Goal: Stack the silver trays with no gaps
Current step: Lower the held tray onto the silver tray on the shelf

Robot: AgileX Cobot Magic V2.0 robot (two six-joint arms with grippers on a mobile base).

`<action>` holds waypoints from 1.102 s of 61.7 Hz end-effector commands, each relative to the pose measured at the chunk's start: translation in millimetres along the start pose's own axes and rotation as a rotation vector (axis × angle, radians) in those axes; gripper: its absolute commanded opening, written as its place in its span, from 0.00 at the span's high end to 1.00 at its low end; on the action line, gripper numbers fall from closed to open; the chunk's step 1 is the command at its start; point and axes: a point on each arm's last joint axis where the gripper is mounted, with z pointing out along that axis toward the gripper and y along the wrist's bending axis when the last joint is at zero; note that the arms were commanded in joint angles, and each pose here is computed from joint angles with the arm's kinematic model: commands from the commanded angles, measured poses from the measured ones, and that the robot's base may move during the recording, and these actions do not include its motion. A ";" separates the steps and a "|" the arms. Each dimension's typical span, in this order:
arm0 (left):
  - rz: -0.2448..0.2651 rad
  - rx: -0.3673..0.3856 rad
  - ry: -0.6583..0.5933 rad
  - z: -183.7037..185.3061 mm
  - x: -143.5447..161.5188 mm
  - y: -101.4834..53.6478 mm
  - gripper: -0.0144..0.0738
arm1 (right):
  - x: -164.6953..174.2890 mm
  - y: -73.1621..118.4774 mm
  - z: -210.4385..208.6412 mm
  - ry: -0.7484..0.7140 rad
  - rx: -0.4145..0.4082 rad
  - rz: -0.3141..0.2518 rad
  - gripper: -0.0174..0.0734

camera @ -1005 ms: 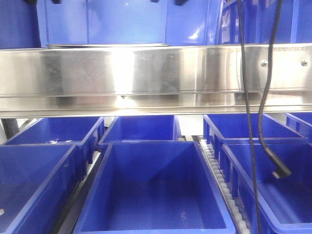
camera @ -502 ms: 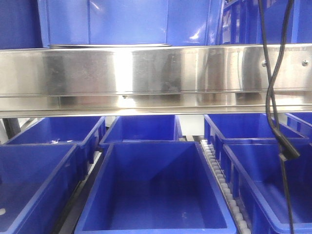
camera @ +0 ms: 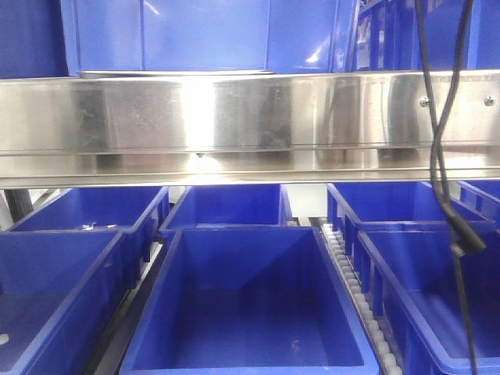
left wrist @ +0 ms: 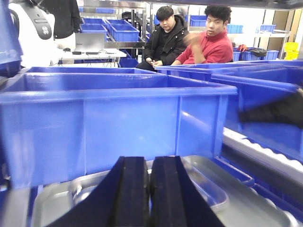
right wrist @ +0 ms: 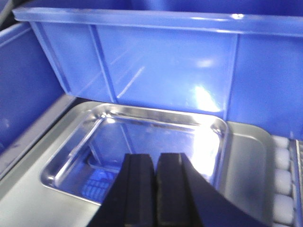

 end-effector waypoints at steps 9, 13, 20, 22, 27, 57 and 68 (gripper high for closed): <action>-0.063 -0.044 -0.007 -33.8 -9.4 1.2 0.83 | -10.8 3.9 -6.7 -0.074 -0.035 -0.016 0.89; -0.122 -0.084 0.054 -44.5 -7.1 3.9 0.83 | -11.7 4.6 -6.8 -0.084 -0.042 -0.016 0.89; -0.159 -0.108 0.078 -59.0 -8.9 4.9 0.83 | -12.6 5.2 -6.9 -0.094 -0.049 -0.016 0.89; -0.159 -0.107 0.065 -62.3 -10.9 4.7 0.83 | -12.6 5.2 -6.9 -0.094 -0.049 -0.016 0.89; -0.096 -0.108 0.036 -68.0 -15.3 4.7 0.83 | -12.8 5.3 -6.9 -0.095 -0.050 -0.016 0.89; 0.018 -0.117 0.021 -69.5 -17.5 5.7 0.83 | -12.8 5.3 -6.9 -0.095 -0.050 -0.016 0.89; -0.016 -0.067 -0.066 -65.6 2.1 3.6 0.83 | -12.8 5.3 -6.9 -0.095 -0.050 -0.016 0.89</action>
